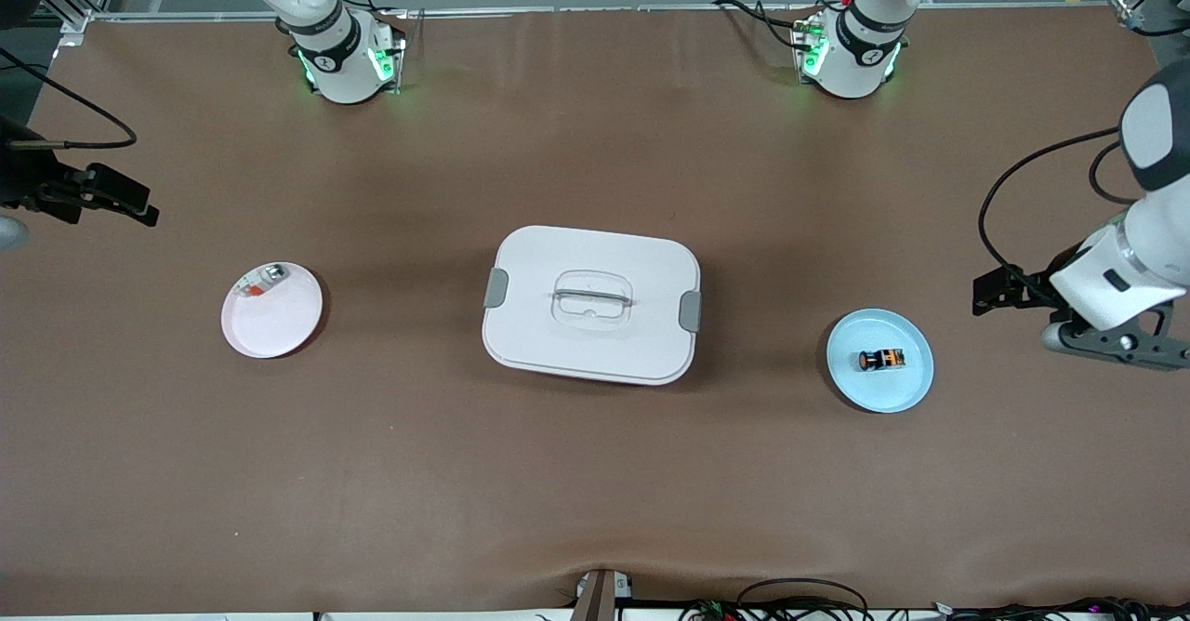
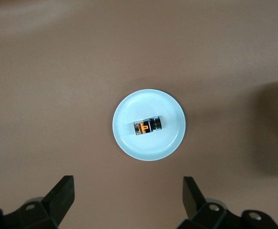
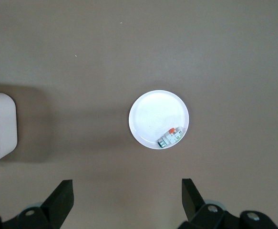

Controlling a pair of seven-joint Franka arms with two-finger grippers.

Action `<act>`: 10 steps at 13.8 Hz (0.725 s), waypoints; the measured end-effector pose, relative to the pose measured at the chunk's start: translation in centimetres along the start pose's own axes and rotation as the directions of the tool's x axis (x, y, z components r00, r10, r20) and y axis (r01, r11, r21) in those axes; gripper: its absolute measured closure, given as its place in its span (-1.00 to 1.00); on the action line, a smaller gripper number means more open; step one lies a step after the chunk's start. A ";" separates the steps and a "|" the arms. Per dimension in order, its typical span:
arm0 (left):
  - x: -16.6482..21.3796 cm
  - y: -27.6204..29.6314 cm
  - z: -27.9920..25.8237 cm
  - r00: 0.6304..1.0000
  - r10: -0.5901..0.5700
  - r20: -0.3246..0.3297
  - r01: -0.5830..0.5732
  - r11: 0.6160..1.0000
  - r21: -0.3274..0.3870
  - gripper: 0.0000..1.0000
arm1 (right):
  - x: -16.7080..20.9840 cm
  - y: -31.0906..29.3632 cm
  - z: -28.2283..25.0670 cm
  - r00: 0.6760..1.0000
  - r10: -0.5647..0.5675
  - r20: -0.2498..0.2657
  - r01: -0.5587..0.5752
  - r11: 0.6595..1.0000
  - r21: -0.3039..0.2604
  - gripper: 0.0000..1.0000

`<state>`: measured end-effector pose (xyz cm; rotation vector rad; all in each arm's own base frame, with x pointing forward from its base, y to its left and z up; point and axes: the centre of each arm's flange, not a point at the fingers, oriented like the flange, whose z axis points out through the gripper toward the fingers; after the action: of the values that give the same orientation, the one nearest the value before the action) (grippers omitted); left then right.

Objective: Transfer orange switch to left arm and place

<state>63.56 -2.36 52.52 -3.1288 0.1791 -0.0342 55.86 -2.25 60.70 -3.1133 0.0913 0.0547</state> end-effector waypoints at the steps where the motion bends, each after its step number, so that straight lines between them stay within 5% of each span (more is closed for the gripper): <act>1: -0.5 0.4 -1.0 0.999 -0.054 -0.001 0.054 0.999 0.007 -1.00 | 0.0 0.0 0.0 1.000 0.000 0.000 0.000 1.000 0.000 -1.00; 10: -3.4 1.2 -6.0 0.985 -0.174 -0.009 0.174 0.982 0.068 -1.00 | 0.2 0.0 0.5 1.000 0.000 0.016 0.000 1.000 -0.001 -1.00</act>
<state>59.92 -3.24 58.40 -3.0656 -0.0949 -0.0455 56.01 -2.22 60.15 -3.1130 0.0904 0.0801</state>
